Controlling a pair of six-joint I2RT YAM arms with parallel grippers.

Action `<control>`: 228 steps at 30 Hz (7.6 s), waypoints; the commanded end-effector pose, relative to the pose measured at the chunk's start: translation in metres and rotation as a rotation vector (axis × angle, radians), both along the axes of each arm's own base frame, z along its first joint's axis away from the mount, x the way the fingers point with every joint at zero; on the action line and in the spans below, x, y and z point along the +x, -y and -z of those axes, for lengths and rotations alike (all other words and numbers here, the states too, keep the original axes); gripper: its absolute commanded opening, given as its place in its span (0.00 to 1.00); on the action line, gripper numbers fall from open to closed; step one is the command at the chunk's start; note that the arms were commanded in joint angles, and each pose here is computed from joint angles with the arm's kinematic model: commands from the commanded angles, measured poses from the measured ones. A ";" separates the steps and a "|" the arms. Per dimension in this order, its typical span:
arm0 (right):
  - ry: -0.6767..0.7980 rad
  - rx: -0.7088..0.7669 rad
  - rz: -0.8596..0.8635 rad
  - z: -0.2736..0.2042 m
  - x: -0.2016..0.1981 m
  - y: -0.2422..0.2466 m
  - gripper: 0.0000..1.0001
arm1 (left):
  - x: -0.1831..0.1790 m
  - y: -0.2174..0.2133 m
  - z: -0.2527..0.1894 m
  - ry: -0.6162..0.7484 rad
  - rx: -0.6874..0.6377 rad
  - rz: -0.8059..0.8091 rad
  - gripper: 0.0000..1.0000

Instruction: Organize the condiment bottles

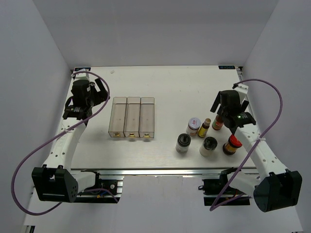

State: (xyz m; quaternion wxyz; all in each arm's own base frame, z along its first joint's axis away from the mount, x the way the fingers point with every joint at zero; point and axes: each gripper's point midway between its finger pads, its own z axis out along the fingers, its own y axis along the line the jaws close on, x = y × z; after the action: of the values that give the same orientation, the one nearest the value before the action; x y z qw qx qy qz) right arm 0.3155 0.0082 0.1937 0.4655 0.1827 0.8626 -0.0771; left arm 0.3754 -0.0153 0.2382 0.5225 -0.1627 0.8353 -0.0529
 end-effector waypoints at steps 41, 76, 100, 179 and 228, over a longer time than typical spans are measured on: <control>0.345 -0.212 -0.034 -0.064 0.058 0.013 0.01 | 0.006 0.017 -0.002 0.028 -0.013 0.104 0.98; 0.667 0.149 -1.122 -0.187 0.112 -0.416 0.00 | -0.014 0.026 -0.013 0.090 0.035 0.212 0.98; 0.770 0.156 -1.246 -0.141 0.109 -0.542 0.00 | -0.023 -0.027 -0.006 0.041 0.059 -0.140 0.98; 0.091 0.238 0.186 0.006 -0.006 0.072 0.89 | -0.090 0.498 0.016 0.259 0.219 1.483 0.98; 0.185 0.233 0.159 -0.008 -0.010 0.073 0.89 | -0.063 0.540 -0.046 0.508 0.255 1.325 0.00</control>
State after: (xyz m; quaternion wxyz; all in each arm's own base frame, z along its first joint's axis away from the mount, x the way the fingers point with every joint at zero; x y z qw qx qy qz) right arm 0.3008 -0.0616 0.1907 0.4846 0.3166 0.8154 0.0054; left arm 0.2940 -0.5537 0.1786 0.4697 0.5089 0.6624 -0.2855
